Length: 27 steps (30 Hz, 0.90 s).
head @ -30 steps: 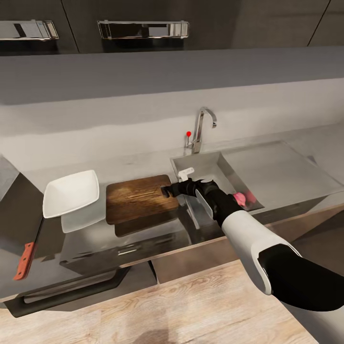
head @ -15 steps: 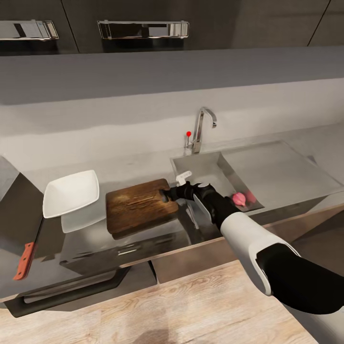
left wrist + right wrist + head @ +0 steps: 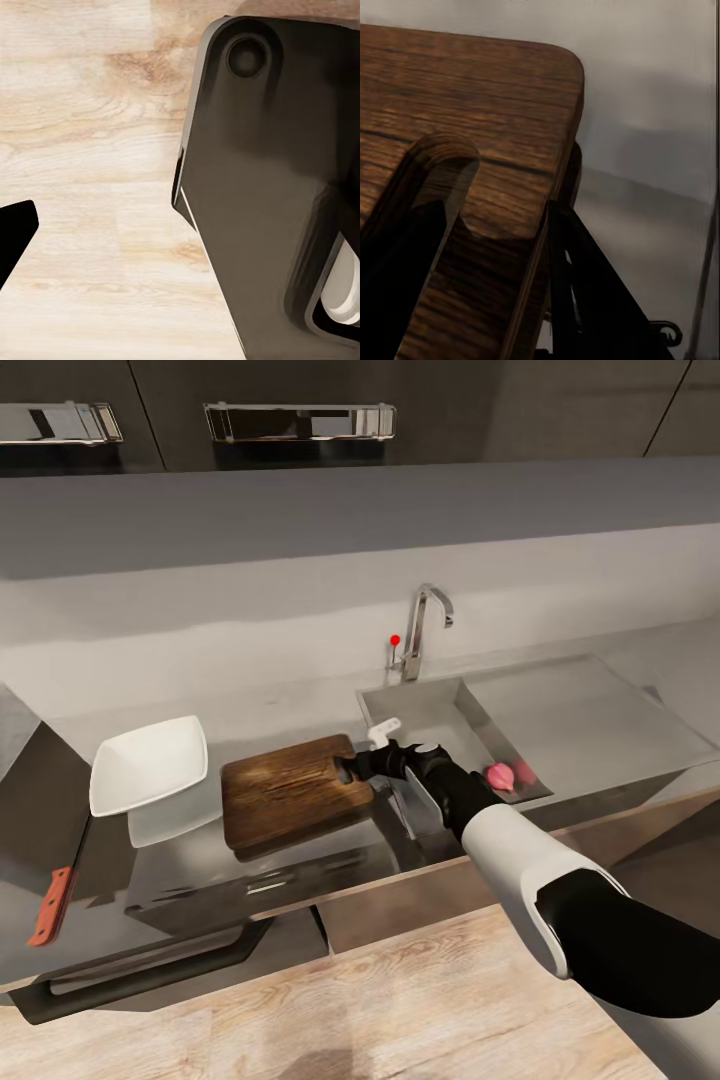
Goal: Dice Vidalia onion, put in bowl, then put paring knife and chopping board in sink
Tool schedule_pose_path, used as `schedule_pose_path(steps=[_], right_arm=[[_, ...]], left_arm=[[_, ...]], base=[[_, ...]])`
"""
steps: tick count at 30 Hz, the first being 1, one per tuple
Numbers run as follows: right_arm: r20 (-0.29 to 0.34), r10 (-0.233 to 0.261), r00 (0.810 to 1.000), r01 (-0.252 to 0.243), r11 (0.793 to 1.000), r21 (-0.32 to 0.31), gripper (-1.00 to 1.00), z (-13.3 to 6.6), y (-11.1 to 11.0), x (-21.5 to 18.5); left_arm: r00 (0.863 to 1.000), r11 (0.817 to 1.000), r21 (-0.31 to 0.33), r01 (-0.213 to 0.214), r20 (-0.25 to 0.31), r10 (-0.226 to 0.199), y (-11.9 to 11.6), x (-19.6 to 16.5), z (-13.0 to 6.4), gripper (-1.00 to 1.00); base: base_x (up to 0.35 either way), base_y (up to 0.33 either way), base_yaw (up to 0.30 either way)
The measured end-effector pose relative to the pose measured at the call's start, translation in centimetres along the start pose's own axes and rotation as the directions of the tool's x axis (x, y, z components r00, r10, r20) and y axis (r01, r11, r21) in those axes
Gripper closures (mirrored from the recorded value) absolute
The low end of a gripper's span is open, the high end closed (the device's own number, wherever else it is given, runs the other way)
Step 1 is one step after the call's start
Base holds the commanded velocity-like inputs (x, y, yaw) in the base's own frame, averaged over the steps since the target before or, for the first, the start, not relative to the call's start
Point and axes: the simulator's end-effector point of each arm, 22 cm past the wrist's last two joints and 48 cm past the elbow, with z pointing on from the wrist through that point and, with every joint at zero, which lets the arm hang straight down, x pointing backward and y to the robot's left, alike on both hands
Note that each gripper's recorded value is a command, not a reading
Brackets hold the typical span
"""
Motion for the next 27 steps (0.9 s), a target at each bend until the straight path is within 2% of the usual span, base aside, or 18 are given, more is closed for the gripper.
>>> schedule_pose_path(steps=[7,16,27], right_arm=[[0.0,0.004,1.0,-0.004,1.0,0.007,1.0,-0.16,-0.57,0.15],[0.033,-0.011,0.999,0.01,1.0,0.011,1.0,-0.18,-0.72,-0.53],[0.034,-0.01,0.999,0.009,1.0,0.024,1.0,-0.09,-1.08,-0.16]], left_arm=[[1.0,1.0,0.0,0.0,0.0,0.0,0.0,0.01,0.0,-1.0],[1.0,1.0,0.0,0.0,0.0,0.0,0.01,0.02,-0.01,-1.0],[1.0,1.0,0.0,0.0,-0.001,0.0,0.01,0.05,-0.01,-1.0]], base=[[0.0,0.0,0.0],[0.0,0.0,0.0],[0.0,0.0,0.0]])
